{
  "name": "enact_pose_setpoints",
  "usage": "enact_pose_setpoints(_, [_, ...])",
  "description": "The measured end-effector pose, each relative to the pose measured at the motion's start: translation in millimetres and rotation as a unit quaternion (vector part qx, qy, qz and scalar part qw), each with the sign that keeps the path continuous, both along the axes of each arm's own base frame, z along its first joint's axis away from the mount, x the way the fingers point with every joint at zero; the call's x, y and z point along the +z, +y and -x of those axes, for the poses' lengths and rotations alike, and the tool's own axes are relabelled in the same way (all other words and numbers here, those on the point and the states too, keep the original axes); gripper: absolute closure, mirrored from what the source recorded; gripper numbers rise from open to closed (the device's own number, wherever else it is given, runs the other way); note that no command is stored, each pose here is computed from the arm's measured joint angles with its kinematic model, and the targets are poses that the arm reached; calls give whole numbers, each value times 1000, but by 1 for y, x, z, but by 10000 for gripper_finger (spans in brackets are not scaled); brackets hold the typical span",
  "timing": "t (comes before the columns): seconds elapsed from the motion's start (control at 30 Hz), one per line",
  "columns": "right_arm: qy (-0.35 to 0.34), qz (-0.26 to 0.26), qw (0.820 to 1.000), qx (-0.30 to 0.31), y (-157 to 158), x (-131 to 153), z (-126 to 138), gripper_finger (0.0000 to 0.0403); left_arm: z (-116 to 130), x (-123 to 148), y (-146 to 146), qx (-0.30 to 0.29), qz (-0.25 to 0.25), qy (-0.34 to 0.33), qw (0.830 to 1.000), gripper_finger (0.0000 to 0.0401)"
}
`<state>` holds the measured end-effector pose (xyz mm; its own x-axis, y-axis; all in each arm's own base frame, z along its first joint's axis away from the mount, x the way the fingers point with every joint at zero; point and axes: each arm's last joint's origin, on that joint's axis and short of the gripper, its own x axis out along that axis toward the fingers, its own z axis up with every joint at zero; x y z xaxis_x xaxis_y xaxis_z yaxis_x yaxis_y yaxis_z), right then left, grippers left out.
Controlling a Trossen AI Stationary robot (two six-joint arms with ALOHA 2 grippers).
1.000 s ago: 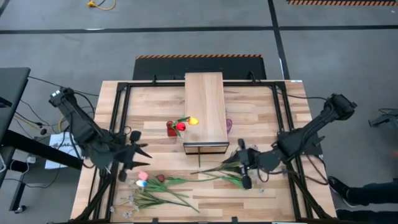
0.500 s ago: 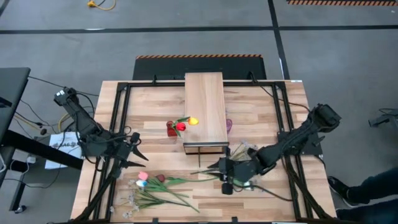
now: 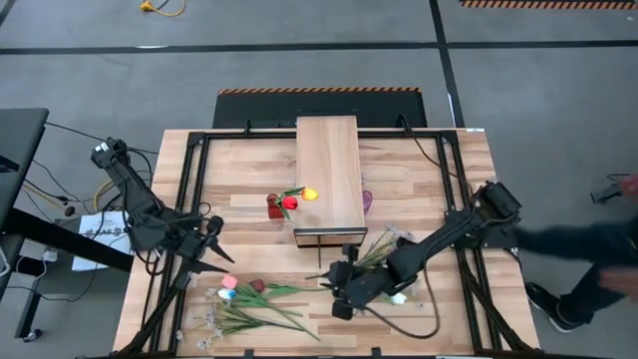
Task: Pick and place flowers into a vace then onto a shelf
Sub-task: Put the maroon tulip into the red crystal vase
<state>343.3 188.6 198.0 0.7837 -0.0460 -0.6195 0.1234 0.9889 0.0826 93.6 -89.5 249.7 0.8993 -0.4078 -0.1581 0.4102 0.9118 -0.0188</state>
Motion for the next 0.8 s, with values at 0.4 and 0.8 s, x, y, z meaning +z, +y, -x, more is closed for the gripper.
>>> enact_pose_setpoints(0.4, [125,-19,992,21,5,-45,-26,310,5,0,4,-14,0,8,1000,292])
enact_pose_setpoints(0.8, [176,-19,984,33,8,-84,-30,310,5,-2,4,-23,13,21,999,292])
